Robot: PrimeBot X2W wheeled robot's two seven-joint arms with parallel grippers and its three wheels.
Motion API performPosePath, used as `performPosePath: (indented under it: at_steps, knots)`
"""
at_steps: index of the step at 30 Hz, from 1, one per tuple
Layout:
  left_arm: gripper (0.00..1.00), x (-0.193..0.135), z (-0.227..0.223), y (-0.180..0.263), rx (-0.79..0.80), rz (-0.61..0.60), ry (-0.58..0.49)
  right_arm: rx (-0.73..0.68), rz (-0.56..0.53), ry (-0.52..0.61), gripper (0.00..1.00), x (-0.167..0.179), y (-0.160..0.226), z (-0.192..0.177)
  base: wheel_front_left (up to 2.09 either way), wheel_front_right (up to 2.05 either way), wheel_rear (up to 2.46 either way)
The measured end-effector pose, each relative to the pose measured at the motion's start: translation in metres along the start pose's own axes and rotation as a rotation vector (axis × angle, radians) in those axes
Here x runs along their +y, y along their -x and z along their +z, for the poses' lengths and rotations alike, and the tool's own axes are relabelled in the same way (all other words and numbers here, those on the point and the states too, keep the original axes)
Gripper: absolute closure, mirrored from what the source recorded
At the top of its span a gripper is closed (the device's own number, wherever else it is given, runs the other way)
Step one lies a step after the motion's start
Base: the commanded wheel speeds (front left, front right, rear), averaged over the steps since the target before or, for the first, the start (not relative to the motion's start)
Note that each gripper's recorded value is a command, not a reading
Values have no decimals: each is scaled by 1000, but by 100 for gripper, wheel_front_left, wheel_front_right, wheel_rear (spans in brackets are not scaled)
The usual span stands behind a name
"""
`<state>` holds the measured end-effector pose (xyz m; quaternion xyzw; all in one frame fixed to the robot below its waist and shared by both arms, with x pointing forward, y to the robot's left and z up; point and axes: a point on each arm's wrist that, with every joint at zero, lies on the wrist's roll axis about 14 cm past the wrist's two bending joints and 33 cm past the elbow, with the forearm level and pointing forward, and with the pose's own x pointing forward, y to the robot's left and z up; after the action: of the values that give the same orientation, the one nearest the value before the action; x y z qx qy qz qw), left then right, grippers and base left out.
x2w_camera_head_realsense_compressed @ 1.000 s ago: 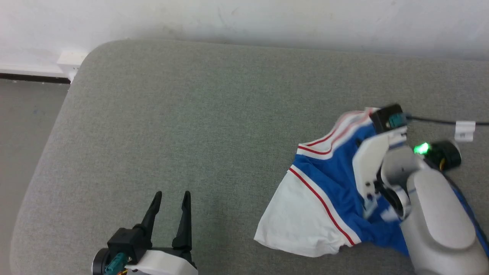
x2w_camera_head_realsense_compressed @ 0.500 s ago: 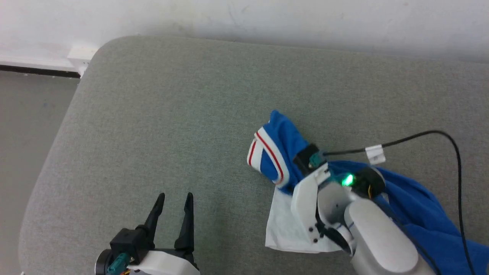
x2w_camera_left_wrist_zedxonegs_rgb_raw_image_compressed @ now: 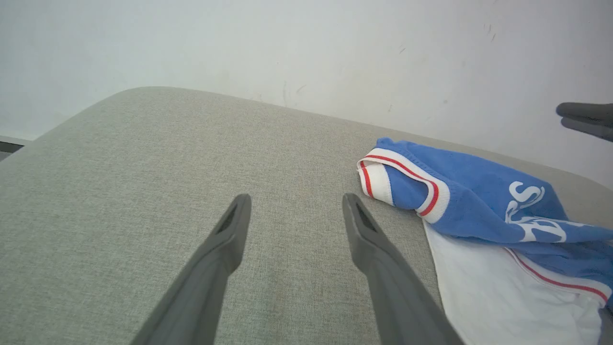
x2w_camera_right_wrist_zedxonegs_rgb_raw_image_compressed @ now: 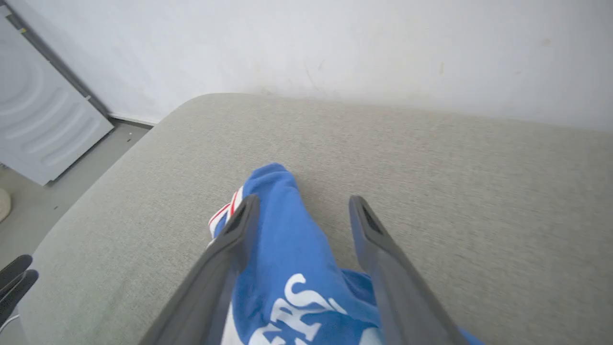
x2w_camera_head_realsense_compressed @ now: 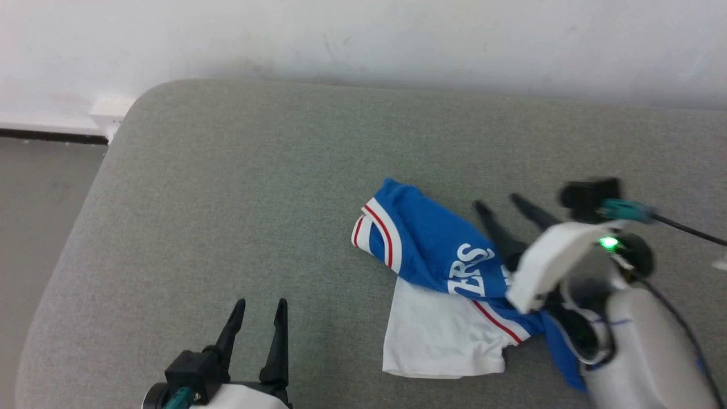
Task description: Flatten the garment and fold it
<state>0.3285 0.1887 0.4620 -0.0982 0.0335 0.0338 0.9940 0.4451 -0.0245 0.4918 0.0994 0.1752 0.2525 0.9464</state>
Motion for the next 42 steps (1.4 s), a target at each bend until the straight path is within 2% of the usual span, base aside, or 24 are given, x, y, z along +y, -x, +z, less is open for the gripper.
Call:
performPosePath:
  at_steps: [4,7,11,15,22,28,36,42]
  knots:
    - [0,-6,1,3,-3,-22,-3,-171,-169,-36,0,-51,42,25,0,0,0]
    - [0,-9,3,4,-10,-33,-7,-276,-325,-15,0,-92,85,31,0,0,0]
    - [0,-13,5,4,-15,-49,-12,-359,-491,10,0,-130,139,24,0,0,0]
    - [0,-19,7,3,-21,-67,-11,-372,-587,37,0,-145,176,4,0,0,0]
    - [0,-27,5,3,-13,-86,-10,-350,-654,-29,0,-152,207,-37,0,0,0]
    - [0,-34,8,-4,12,-124,-54,-358,-671,-42,0,-155,212,-43,0,0,0]
    - [0,-77,-10,-14,216,-275,-75,-369,-677,-42,0,-159,208,-40,0,0,0]
    - [0,-104,-43,-13,413,-381,-151,-351,-674,-48,0,-162,199,-43,0,0,0]
